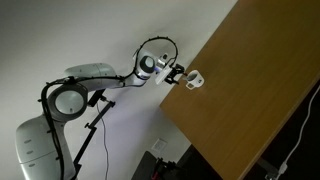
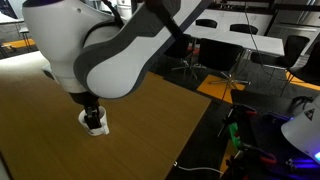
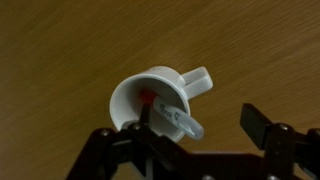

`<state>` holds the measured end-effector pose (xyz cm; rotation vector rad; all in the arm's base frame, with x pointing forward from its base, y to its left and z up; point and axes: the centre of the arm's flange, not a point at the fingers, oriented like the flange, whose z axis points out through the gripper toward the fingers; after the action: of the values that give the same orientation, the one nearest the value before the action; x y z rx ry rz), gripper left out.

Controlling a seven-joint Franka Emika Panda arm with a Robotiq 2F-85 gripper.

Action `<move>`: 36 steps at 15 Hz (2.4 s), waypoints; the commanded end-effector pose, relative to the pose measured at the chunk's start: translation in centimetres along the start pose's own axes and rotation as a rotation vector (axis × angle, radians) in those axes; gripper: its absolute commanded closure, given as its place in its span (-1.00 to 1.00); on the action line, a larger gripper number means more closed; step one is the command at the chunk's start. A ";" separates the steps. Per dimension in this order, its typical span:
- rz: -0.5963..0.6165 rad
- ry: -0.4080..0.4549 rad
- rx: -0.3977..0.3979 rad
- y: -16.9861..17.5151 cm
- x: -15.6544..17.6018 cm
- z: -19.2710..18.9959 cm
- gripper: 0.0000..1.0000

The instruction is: Take the pen out of the cup and place it on the table

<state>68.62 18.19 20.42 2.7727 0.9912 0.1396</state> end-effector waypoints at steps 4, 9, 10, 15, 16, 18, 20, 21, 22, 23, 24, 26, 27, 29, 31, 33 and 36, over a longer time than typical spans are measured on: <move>-0.001 -0.046 -0.019 0.5 2.3 0.4 -0.80; -0.002 -0.045 -0.022 0.6 3.2 0.3 -0.54; -0.002 -0.048 -0.020 0.6 3.3 0.3 -0.40; -0.002 -0.059 -0.015 0.6 3.4 0.8 0.29; -0.002 -0.061 -0.015 0.6 3.4 0.8 0.32; -0.002 -0.064 -0.014 0.6 3.5 1.0 0.26; -0.002 -0.067 -0.013 0.6 3.6 1.1 0.16; -0.002 -0.068 -0.012 0.6 3.6 1.1 0.04; -0.002 -0.069 -0.012 0.6 3.7 1.2 0.01; -0.002 -0.069 -0.012 0.7 3.7 1.2 -0.01; -0.003 -0.070 -0.011 0.6 3.8 1.3 -0.11; -0.005 -0.070 -0.010 0.6 3.9 1.3 -0.07; -0.006 -0.069 -0.009 0.6 3.9 1.3 -0.07; -0.012 -0.059 -0.005 0.6 4.1 1.3 -0.13; -0.014 -0.055 -0.002 0.6 4.3 1.2 -0.14; -0.015 -0.053 0.002 0.6 4.5 1.3 0.07; -0.016 -0.052 0.006 0.6 4.5 1.4 0.57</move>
<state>71.85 20.10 18.91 2.7618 0.9823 0.0918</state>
